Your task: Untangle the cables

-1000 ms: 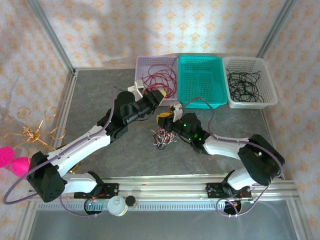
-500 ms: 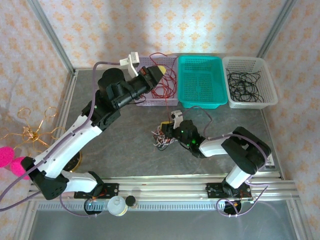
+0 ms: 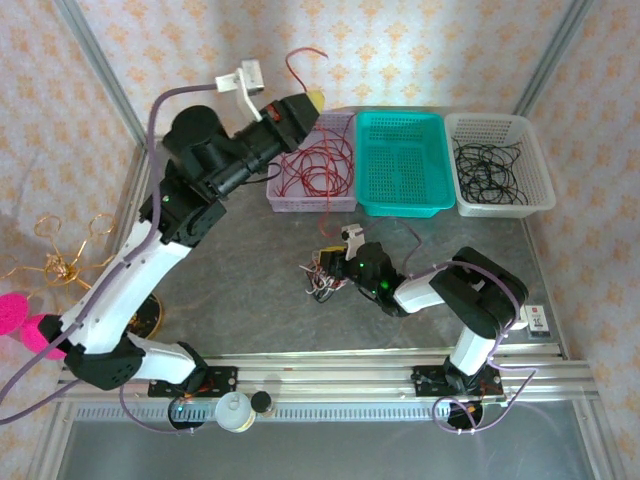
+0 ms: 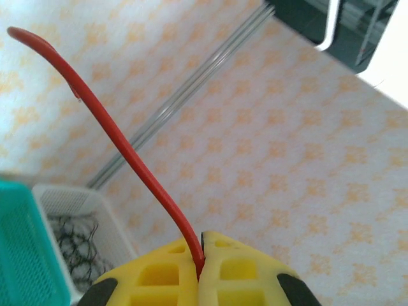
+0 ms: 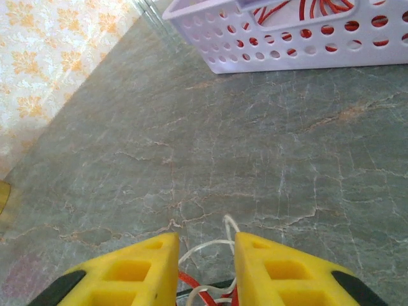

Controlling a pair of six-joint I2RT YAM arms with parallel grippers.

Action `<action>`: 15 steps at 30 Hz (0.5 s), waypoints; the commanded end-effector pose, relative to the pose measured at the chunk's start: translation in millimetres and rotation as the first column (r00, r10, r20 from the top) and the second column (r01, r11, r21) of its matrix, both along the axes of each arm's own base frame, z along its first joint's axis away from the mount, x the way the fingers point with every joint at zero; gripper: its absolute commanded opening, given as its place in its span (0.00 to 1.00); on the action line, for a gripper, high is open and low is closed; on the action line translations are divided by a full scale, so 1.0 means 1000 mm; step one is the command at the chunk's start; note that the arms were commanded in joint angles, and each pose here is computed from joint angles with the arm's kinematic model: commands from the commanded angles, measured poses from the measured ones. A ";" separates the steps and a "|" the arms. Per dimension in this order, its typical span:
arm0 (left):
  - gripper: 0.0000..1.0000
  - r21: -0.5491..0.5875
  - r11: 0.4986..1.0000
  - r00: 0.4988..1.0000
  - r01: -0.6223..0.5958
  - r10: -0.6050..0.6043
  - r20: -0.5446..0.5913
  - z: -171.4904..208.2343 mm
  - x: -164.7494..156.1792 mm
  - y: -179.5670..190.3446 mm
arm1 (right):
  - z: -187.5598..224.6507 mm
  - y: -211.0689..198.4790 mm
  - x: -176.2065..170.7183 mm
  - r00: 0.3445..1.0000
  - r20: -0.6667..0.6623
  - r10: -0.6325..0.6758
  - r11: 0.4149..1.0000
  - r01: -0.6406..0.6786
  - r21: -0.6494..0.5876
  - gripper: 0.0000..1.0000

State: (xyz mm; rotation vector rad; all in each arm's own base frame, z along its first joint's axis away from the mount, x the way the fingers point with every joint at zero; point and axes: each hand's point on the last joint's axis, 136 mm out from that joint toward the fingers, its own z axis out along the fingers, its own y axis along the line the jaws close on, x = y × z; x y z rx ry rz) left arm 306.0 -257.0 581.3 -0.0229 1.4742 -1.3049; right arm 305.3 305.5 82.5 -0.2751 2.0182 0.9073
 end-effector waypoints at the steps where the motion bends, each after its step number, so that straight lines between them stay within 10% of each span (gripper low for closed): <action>1: 0.00 -0.062 0.997 0.980 -0.047 0.058 0.190 0.052 -0.021 0.021 | -0.017 -0.007 -0.005 0.999 -0.034 -0.009 0.998 0.007 -0.056 0.32; 15: 0.00 0.011 0.984 0.974 -0.175 0.172 0.149 0.037 -0.001 0.030 | 0.062 -0.028 -0.007 0.997 0.079 -0.013 0.982 0.028 -0.189 0.45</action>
